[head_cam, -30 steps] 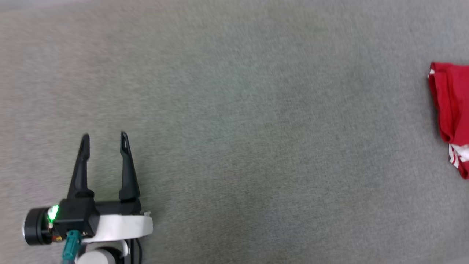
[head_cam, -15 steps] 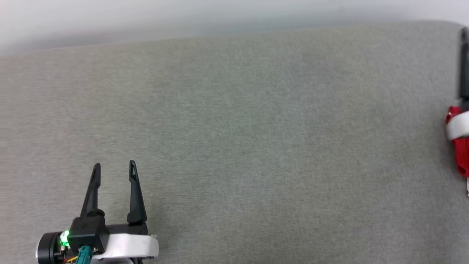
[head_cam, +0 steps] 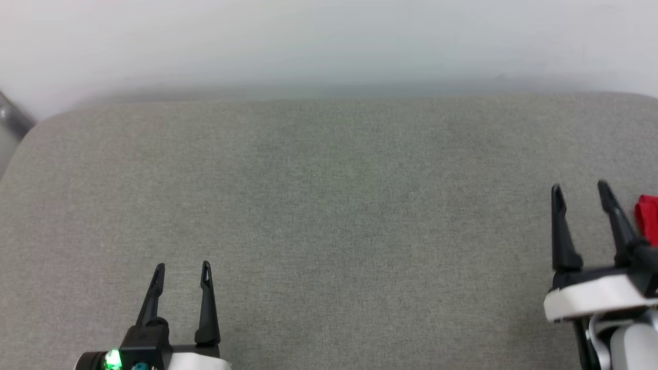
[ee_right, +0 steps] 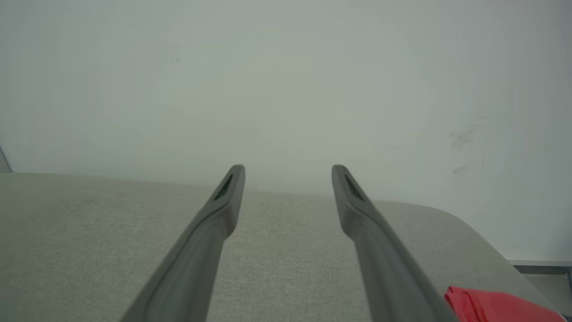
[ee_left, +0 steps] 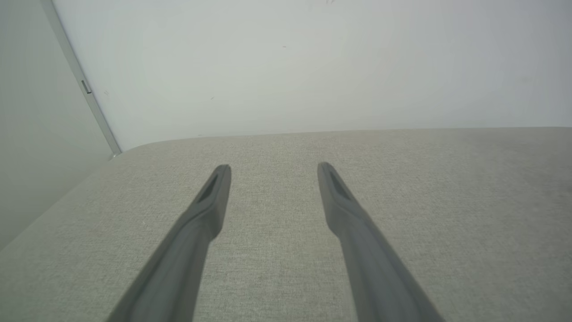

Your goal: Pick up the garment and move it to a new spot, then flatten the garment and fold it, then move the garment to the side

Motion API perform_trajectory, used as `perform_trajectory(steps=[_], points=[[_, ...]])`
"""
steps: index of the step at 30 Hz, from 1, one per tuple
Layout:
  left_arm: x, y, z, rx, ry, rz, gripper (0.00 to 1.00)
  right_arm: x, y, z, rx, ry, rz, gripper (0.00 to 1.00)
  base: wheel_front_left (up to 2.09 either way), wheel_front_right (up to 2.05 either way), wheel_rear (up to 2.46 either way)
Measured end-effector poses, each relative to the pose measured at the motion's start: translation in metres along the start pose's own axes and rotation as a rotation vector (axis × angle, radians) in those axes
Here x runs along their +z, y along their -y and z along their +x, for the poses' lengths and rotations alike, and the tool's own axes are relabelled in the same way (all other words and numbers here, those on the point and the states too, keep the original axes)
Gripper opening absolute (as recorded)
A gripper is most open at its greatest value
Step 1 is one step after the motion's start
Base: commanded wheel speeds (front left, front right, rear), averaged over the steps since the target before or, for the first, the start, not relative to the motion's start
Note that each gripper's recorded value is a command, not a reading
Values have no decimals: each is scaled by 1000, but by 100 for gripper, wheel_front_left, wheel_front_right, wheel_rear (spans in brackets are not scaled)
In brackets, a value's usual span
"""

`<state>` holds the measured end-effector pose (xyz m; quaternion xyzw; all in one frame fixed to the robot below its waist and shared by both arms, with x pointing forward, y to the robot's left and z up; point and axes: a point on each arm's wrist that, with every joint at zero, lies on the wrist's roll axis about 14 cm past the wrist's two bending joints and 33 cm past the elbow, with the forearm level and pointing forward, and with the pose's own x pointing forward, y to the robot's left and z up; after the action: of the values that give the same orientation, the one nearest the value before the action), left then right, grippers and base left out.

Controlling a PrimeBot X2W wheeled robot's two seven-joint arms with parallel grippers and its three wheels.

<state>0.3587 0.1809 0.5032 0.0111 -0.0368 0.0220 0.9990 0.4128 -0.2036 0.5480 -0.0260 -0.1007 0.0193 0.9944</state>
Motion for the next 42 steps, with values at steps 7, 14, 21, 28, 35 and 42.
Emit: perform_trajectory(steps=[7,14,21,28,35,42], points=[[-1,-2,-19,-4,-8,8,100,-9,-8,-42,-20,-42,65,100,0,0,0],[0,3,-30,-23,-6,12,100,-11,-9,-71,-28,-64,94,100,0,0,0],[1,4,-35,-24,-4,9,100,-14,-13,-88,-29,-81,138,100,0,0,0],[-3,2,-40,-16,-19,-4,100,-16,-16,-94,-25,-90,153,100,0,0,0],[-7,-1,-39,-9,-32,-4,100,-17,-16,-94,-25,-94,152,100,0,0,0],[-27,-3,-46,0,-101,-13,0,-34,-17,-100,-30,-155,169,0,0,0,0]])
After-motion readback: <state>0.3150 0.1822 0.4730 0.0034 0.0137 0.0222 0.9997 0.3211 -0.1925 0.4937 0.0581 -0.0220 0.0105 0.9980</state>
